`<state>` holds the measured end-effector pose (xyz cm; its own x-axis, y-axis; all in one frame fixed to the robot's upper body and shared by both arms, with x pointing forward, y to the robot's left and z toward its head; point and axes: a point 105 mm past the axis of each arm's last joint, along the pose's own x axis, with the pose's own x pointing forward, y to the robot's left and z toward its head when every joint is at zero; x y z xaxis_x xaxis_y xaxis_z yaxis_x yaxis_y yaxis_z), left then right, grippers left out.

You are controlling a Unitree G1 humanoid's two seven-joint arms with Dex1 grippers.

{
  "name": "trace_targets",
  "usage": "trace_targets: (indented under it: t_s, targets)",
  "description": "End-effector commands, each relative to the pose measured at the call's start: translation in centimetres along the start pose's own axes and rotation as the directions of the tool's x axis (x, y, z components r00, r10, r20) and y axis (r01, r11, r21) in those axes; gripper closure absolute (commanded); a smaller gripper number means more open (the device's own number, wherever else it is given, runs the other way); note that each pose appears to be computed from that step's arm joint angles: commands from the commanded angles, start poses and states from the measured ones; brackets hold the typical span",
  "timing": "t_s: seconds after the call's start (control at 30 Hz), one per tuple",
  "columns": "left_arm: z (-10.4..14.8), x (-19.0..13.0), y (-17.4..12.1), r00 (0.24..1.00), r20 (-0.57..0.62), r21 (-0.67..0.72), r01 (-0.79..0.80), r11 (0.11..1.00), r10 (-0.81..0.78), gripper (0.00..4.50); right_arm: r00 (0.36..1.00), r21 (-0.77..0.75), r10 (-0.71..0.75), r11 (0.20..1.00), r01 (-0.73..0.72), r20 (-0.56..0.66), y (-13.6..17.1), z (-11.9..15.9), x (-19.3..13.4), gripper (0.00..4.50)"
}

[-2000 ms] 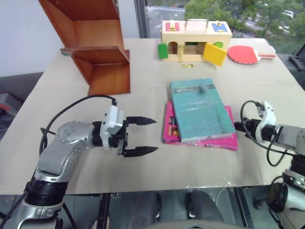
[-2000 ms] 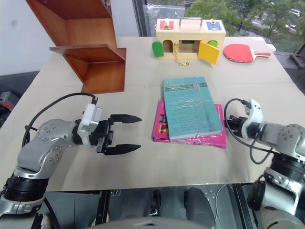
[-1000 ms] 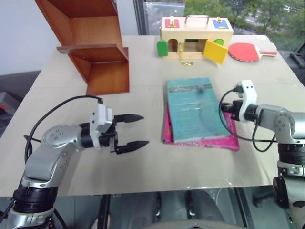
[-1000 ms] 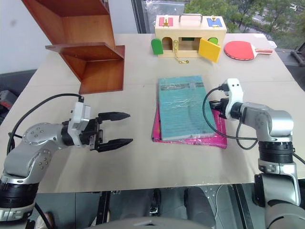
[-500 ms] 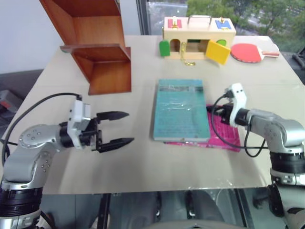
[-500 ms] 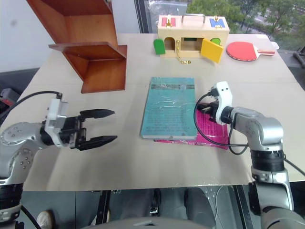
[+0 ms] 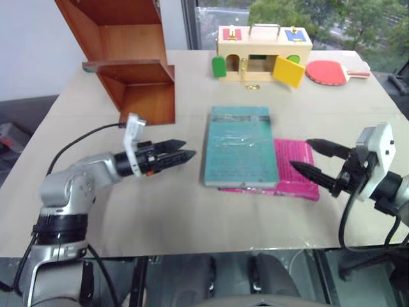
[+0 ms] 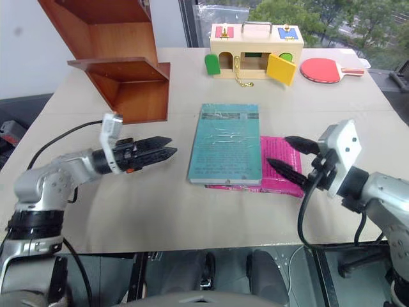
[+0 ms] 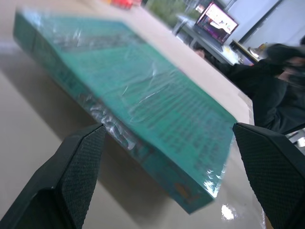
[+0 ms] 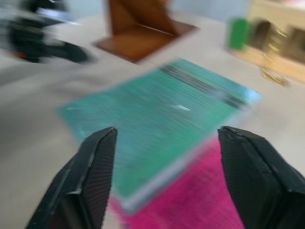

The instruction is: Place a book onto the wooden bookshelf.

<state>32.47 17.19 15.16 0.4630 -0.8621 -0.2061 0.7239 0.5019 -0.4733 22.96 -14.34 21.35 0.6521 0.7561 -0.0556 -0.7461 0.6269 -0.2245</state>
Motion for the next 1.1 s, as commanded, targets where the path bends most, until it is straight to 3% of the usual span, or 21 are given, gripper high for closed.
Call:
trace_targets:
  t_s: [0.03,0.1,0.2,0.47,0.63,0.73,0.8,0.83,0.97,1.0,1.03,1.1]
  targets:
    - [-0.5,0.7,1.3,0.998,-0.054,-0.126,-0.035,0.991,0.029,0.0,0.999,-0.052,0.052,0.997,-0.052,-0.013,1.3,0.3,0.2,0.46]
    - [0.0,1.1,1.9,0.999,-0.04,-0.202,-0.027,0.979,0.019,0.0,0.998,-0.05,0.069,0.996,-0.068,0.009,1.9,0.4,0.4,0.06]
    - [0.6,2.8,2.2,1.0,-0.022,-0.308,0.01,0.951,-0.018,0.0,0.999,-0.086,0.017,0.996,-0.013,0.045,1.5,1.0,0.3,0.06]
    - [0.8,7.6,1.7,0.992,0.008,-0.535,0.111,0.838,-0.127,0.0,1.0,-0.123,-0.021,0.992,0.019,-0.017,2.5,-0.2,-0.2,0.06]
    - [0.5,9.3,0.8,0.982,0.002,-0.572,0.156,0.805,-0.189,0.0,0.998,-0.13,-0.062,0.99,0.059,-0.022,2.9,-0.4,-0.3,0.06]
    - [0.7,9.4,0.6,0.978,0.011,-0.583,0.175,0.794,-0.207,0.68,0.996,-0.135,-0.082,0.988,0.078,-0.024,3.0,-0.5,-0.5,0.0]
    - [0.6,9.3,0.5,0.974,0.012,-0.587,0.19,0.787,-0.226,1.4,0.996,-0.135,-0.091,0.987,0.087,-0.025,3.0,-0.6,-0.5,0.0]
    - [0.6,9.2,0.4,0.971,0.018,-0.594,0.201,0.779,-0.237,1.98,0.995,-0.133,-0.097,0.987,0.093,-0.024,3.1,-0.7,-0.5,0.0]
    - [1.0,8.3,0.5,0.97,0.045,-0.616,0.217,0.758,-0.241,3.49,0.994,-0.122,-0.11,0.987,0.105,-0.028,3.2,-1.0,-0.6,0.0]
    - [1.1,8.0,0.5,0.969,0.049,-0.619,0.219,0.754,-0.241,4.07,0.993,-0.119,-0.11,0.987,0.106,-0.03,3.2,-1.1,-0.6,0.0]
    - [1.6,7.6,0.4,0.966,0.068,-0.625,0.235,0.745,-0.248,4.35,0.993,-0.11,-0.11,0.988,0.106,-0.031,3.3,-1.2,-0.6,0.0]
    - [2.7,6.4,0.1,0.957,0.107,-0.621,0.276,0.734,-0.269,4.48,0.994,-0.095,-0.11,0.99,0.107,-0.027,3.4,-1.3,-0.6,0.0]
